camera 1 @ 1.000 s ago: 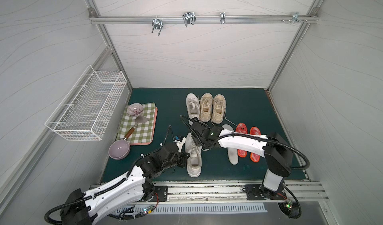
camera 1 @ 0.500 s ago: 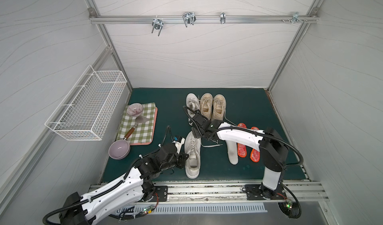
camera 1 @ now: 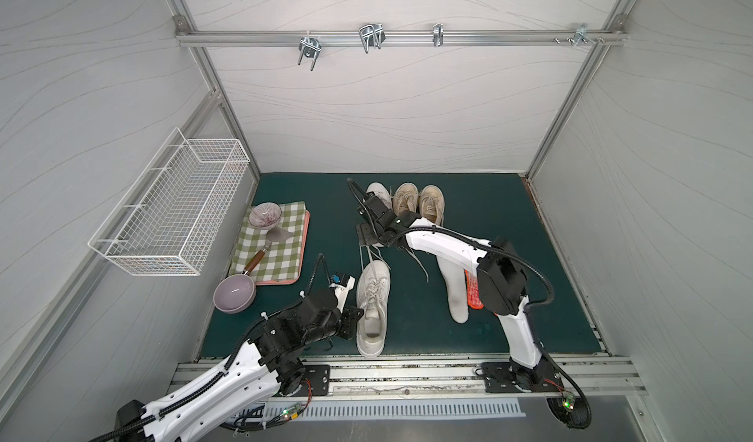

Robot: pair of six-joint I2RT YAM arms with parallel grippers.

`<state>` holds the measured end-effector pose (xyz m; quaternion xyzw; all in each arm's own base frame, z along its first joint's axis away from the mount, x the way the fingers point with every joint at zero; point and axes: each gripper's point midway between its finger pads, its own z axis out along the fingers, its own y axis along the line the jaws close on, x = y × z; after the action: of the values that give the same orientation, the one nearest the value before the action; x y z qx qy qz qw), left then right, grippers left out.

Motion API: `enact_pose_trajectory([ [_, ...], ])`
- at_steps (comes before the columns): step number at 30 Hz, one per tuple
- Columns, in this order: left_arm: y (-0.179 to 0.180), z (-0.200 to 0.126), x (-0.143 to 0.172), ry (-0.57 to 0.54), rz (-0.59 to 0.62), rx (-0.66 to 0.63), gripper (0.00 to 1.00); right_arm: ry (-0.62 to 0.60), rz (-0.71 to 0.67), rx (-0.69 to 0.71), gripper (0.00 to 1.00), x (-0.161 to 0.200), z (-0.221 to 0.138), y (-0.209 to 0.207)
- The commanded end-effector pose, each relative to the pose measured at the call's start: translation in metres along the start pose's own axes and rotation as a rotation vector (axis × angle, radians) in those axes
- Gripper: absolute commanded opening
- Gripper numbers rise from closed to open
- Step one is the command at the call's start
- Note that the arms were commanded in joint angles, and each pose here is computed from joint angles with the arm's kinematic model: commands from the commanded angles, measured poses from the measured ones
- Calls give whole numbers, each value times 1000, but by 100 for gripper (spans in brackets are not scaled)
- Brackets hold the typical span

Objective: Remove the insole from the shoe
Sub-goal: Untie the shoelace on the shoe.

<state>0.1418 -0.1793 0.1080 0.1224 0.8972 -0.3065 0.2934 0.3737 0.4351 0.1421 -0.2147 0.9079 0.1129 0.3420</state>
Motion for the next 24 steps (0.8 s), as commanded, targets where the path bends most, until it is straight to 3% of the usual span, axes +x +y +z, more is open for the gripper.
enact_pose_trajectory([
  [1, -16, -12, -29, -131, -7, 61, 0, 1, -30, -25, 83, -15, 6, 4],
  [7, -9, -16, -30, -158, -28, 39, 0, -21, -21, -33, 89, -41, 2, -1],
  [12, -3, -17, -31, -189, -62, 16, 0, -45, -41, -36, 98, -53, -22, 0],
  [19, 10, -12, -46, -231, -109, -81, 0, 3, -99, -30, 99, -30, -64, -5],
  [24, 12, -2, -62, -246, -151, -138, 0, 66, -146, -37, 99, 14, -97, -6],
])
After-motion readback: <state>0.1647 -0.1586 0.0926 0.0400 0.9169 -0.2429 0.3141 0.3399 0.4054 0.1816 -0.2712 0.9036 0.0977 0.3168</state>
